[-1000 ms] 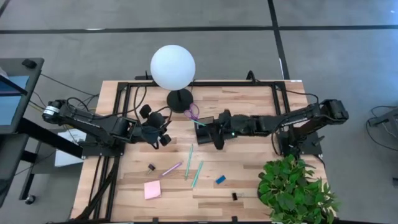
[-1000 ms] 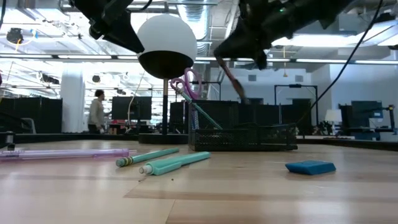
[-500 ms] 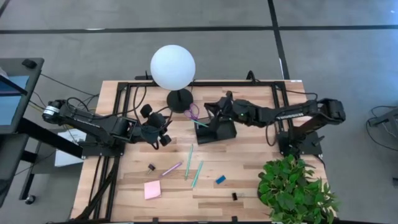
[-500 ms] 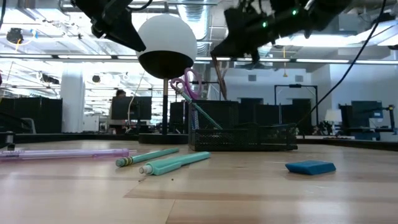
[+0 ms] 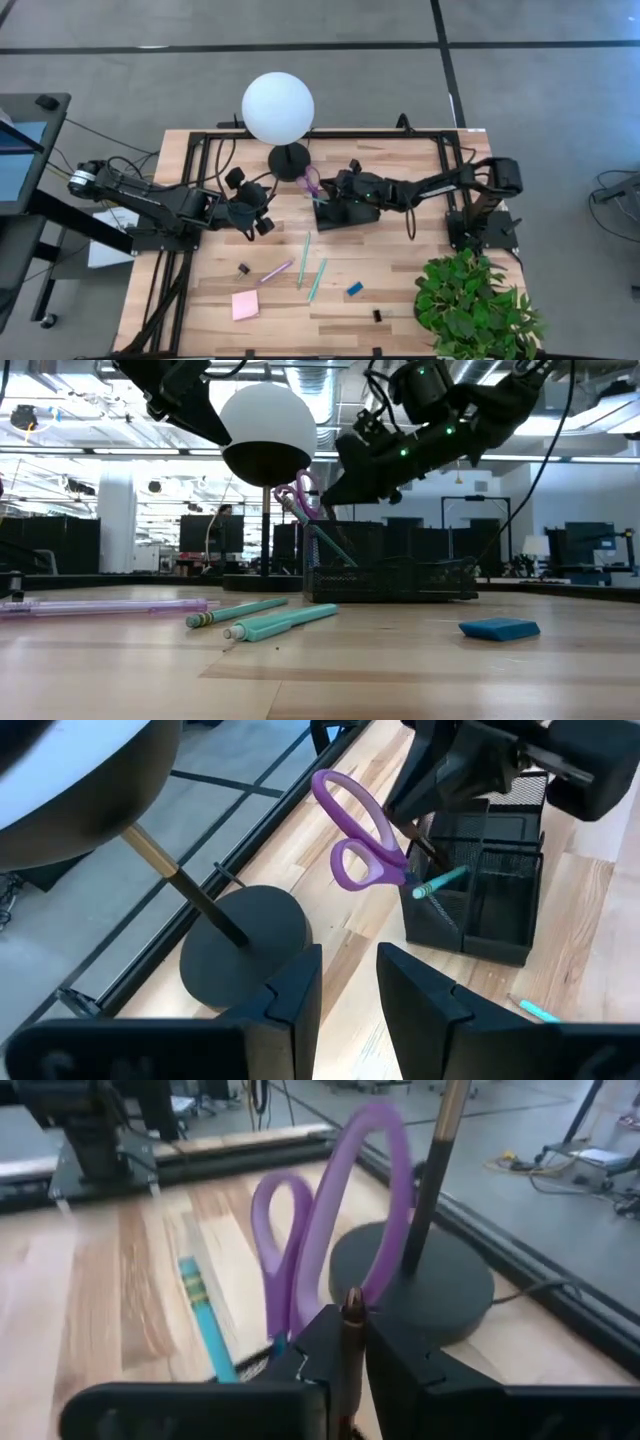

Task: Pick and place office supplies into organizer
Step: Put the brown pen into the black desk organizer, then put the top black binder clip into the black desk organizer

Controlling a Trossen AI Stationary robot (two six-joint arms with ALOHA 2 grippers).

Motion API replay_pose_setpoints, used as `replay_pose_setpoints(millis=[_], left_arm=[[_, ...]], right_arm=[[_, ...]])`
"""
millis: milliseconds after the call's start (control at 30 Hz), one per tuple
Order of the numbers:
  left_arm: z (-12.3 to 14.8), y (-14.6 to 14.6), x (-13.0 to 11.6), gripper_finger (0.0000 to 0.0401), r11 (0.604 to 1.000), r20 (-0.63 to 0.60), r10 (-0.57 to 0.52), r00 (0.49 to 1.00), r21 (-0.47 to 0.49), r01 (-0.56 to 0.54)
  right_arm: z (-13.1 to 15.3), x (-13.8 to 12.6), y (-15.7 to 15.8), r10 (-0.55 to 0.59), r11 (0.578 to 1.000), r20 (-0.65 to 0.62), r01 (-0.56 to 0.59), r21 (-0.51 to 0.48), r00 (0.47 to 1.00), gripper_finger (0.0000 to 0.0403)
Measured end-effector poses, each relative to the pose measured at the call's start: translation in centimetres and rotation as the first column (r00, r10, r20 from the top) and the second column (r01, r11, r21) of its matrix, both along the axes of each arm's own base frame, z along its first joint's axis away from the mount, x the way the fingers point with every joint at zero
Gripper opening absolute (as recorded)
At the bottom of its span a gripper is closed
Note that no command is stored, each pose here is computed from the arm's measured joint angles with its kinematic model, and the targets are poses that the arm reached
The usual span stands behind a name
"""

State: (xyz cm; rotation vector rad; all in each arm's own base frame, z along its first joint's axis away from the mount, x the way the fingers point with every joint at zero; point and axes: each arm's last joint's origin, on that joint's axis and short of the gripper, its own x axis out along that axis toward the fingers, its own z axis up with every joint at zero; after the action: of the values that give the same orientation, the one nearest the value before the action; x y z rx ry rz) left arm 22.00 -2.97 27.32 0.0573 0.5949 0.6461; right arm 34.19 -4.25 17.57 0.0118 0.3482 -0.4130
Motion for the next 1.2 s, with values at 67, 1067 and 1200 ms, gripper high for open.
replay_pose_setpoints(millis=[67, 1067, 1200], left_arm=[[0.0, 0.0, 0.0, 0.0096, 1.000, 0.000, 0.000, 1.000, 0.000, 0.000], [-1.3, -1.7, -0.2, 0.0096, 0.901, -0.051, -0.247, 0.968, -0.381, 0.210], [-3.3, -3.5, -0.6, 0.0096, 0.821, -0.074, -0.343, 0.937, -0.509, 0.260]], right_arm=[[-0.5, 0.0, 0.0, 0.009, 1.000, -0.025, -0.008, 0.005, 1.000, 0.0047], [7.6, -3.5, 5.6, 0.261, 0.965, 0.118, -0.263, -0.004, 0.958, 0.0185], [7.9, -4.1, 7.1, 0.308, 0.951, 0.106, -0.309, -0.002, 0.945, 0.0172]])
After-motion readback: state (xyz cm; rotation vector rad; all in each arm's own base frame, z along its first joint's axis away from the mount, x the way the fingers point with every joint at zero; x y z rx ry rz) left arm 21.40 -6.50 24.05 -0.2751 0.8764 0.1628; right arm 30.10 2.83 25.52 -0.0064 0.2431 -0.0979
